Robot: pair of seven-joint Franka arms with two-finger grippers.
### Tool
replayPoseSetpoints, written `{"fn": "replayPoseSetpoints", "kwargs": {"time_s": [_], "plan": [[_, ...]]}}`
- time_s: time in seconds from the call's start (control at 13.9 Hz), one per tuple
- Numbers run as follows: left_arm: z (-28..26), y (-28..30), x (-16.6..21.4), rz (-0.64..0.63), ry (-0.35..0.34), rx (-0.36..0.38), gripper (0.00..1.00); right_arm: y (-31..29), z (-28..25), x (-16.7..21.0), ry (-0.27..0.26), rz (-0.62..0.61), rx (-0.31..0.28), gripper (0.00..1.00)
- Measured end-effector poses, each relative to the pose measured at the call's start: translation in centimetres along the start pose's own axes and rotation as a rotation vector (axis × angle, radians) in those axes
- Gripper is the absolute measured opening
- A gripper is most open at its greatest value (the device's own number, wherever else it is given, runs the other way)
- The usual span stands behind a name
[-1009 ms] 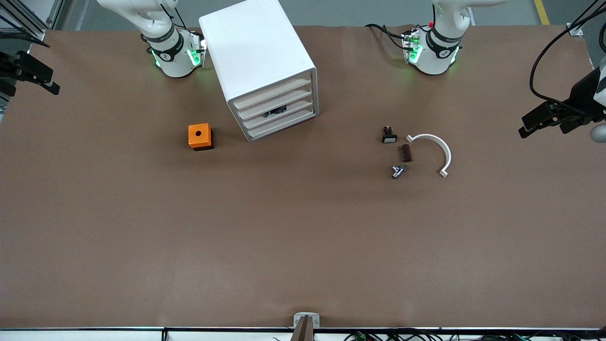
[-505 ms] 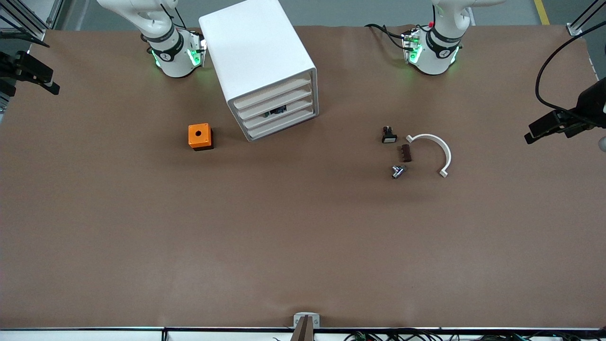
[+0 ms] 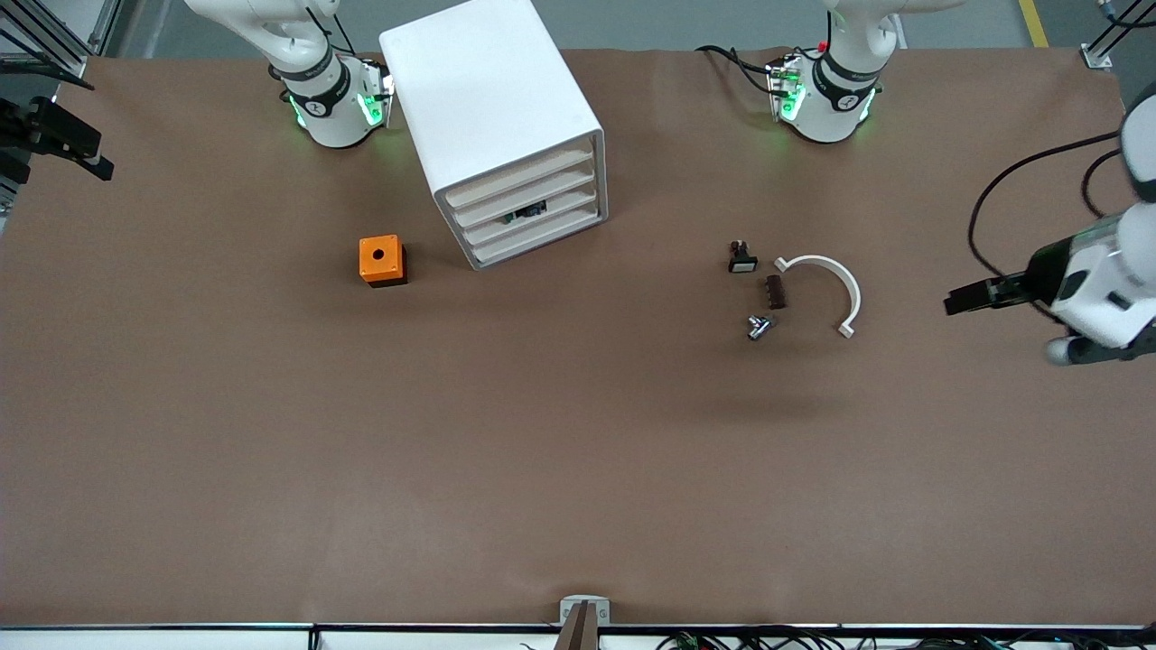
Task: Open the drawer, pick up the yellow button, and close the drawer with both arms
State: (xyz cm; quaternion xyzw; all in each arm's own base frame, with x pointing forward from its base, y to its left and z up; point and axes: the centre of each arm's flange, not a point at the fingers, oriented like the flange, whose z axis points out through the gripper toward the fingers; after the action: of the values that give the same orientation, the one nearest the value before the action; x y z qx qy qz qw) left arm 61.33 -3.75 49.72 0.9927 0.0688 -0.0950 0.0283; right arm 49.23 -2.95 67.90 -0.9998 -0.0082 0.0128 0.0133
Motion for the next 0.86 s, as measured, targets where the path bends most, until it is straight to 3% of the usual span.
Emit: {"fn": "replayPoseSetpoints", "kwargs": {"time_s": [0.22, 0.43, 0.65, 0.86], "plan": [[2.4, 7.1, -0.6, -0.097, -0.065, -0.047, 1.0, 0.0, 0.0, 0.0, 0.0, 0.0, 0.0, 1.0], [2.6, 14.1, -2.7, -0.284, -0.161, -0.103, 1.0, 0.0, 0.0, 0.0, 0.0, 0.0, 0.0, 1.0], [4.8, 20.3, -4.1, -0.57, -0.338, -0.152, 1.0, 0.0, 0.0, 0.0, 0.0, 0.0, 0.0, 1.0], [9.1, 25.9, -5.1, -0.915, -0.529, -0.094, 1.0, 0.0, 0.0, 0.0, 0.0, 0.0, 0.0, 1.0]]}}
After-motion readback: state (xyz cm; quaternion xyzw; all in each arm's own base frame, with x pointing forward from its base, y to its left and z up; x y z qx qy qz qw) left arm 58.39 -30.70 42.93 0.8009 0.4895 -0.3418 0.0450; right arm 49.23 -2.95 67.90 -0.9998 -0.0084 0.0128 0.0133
